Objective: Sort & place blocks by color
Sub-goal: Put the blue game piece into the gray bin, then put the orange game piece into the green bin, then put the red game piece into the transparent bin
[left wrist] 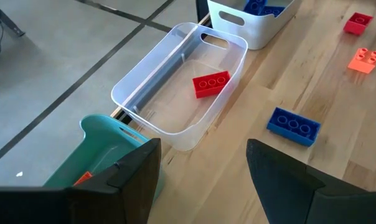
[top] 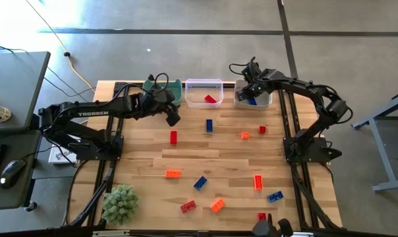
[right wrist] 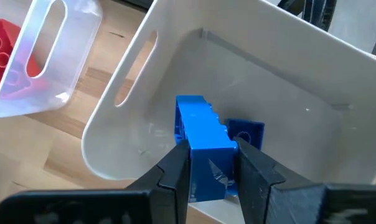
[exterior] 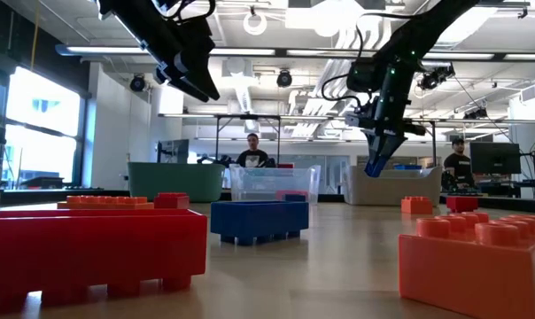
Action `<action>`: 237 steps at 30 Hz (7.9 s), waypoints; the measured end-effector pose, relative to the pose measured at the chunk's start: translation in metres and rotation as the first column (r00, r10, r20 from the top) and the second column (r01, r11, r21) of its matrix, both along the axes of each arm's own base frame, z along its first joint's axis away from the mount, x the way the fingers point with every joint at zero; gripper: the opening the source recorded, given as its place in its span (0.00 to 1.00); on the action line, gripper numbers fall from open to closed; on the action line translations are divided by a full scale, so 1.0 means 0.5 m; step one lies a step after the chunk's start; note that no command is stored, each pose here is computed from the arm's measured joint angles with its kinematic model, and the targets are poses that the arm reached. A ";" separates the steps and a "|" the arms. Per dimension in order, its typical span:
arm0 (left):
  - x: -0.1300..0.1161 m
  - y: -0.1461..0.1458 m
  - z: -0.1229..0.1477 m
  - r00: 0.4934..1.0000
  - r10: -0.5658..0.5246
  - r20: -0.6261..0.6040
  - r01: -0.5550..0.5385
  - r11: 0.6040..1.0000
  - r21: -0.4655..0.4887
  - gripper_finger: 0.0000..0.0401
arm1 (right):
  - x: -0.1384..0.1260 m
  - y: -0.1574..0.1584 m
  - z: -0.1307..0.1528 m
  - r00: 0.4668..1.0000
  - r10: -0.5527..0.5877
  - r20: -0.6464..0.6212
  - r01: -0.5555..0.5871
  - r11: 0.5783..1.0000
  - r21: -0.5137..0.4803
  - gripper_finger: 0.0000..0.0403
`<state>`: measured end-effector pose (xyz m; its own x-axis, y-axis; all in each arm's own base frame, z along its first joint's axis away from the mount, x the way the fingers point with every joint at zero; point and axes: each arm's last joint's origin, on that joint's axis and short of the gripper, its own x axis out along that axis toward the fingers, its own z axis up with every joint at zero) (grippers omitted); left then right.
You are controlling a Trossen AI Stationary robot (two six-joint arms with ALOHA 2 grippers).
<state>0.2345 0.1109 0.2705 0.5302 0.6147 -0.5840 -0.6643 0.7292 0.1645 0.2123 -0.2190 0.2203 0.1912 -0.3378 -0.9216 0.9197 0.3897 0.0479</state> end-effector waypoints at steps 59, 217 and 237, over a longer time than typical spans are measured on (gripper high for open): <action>0.023 -0.222 -0.032 0.840 -0.539 -0.065 0.498 0.813 -0.302 0.57 | 0.081 0.205 0.105 0.940 0.102 0.326 -0.135 0.988 0.079 0.46; -0.117 0.236 -0.113 0.946 0.217 -0.239 -0.255 0.957 -0.140 0.45 | -0.016 0.337 0.016 0.875 -0.405 -0.266 0.445 0.889 0.107 0.53; -0.139 0.201 -0.031 0.969 0.222 -0.111 -0.229 0.972 -0.051 0.45 | -0.047 0.294 -0.086 0.845 -0.486 -0.222 0.516 0.850 0.108 0.53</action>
